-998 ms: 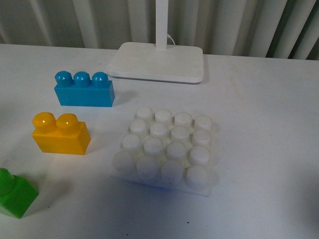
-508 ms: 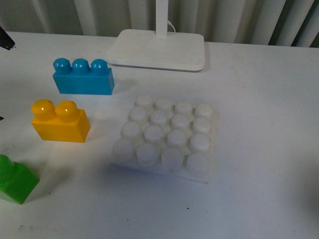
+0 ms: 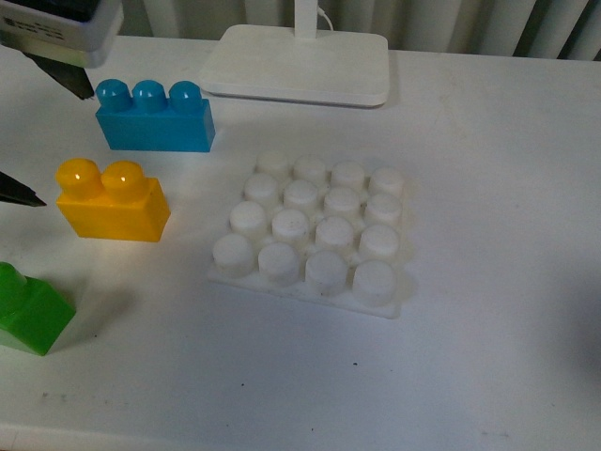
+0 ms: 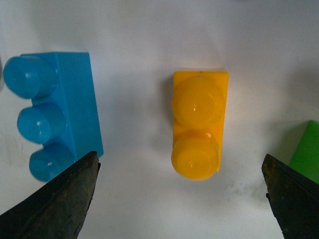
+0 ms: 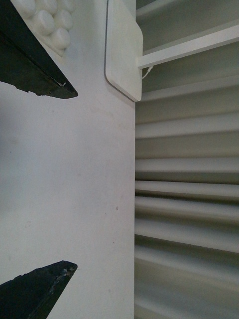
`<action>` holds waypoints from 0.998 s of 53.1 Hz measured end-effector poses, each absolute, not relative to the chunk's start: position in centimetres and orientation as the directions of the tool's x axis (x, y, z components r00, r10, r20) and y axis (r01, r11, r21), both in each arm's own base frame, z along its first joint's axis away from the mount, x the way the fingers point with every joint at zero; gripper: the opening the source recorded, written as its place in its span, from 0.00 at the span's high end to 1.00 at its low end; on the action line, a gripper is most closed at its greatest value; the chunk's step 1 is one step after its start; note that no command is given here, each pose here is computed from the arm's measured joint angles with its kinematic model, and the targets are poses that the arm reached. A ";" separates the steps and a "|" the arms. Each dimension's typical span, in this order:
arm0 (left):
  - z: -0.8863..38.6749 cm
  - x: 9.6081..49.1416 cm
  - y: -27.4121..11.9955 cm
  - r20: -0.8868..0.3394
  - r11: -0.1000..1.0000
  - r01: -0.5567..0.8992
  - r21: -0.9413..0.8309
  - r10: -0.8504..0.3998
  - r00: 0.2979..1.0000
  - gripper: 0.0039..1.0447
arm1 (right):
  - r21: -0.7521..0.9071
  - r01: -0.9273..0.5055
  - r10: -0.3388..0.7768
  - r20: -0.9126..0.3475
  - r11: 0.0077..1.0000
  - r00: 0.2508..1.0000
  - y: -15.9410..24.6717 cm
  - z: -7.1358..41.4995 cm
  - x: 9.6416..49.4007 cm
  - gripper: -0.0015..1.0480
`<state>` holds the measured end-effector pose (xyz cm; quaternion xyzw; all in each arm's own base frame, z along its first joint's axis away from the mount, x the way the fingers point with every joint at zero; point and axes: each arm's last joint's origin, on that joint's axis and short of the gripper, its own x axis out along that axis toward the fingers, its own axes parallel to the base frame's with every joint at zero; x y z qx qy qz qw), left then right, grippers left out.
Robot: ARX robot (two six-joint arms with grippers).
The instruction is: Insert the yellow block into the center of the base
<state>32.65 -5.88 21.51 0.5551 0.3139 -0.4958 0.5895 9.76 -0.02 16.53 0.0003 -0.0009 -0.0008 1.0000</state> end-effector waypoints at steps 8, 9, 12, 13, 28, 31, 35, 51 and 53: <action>20.5 33.3 -6.8 -0.929 -0.132 0.939 0.319 -0.238 0.283 0.06 | 0.001 0.002 -0.002 0.002 1.000 1.000 0.0 16.5 9.8 0.09; 20.4 33.3 -6.9 -0.930 -0.133 0.939 0.318 -0.238 0.281 0.06 | 0.001 0.002 -0.002 0.002 1.000 1.000 0.0 16.5 9.8 0.09; 20.1 33.4 -7.1 -0.932 -0.138 0.941 0.310 -0.238 0.273 0.06 | 0.001 0.002 -0.002 0.002 1.000 1.000 0.0 16.5 9.8 0.09; 20.0 33.5 -7.2 -0.933 -0.140 0.941 0.309 -0.238 0.270 0.06 | 0.001 0.002 -0.002 0.002 1.000 1.000 0.0 16.5 9.8 0.09; 18.6 34.1 -7.8 -0.944 -0.145 0.950 0.275 -0.231 0.237 0.14 | 0.001 0.002 -0.002 0.002 1.000 1.000 0.0 16.5 9.8 0.09; 18.4 34.1 -7.8 -0.945 -0.146 0.952 0.270 -0.228 0.233 0.21 | 0.001 0.002 -0.002 0.002 1.000 1.000 0.0 16.5 9.8 0.09; 18.2 34.1 -7.9 -0.948 -0.148 0.953 0.264 -0.222 0.228 0.31 | 0.001 0.002 -0.002 0.002 1.000 1.000 0.0 16.5 9.8 0.09; 18.4 33.8 -8.3 -0.956 -0.142 0.966 0.215 -0.232 0.179 0.69 | 0.001 0.002 -0.002 0.002 1.000 1.000 0.0 16.5 9.8 0.09; 18.6 33.7 -8.5 -0.955 -0.143 0.967 0.209 -0.242 0.170 0.70 | 0.001 0.002 -0.002 0.002 1.000 1.000 0.0 16.5 9.8 0.09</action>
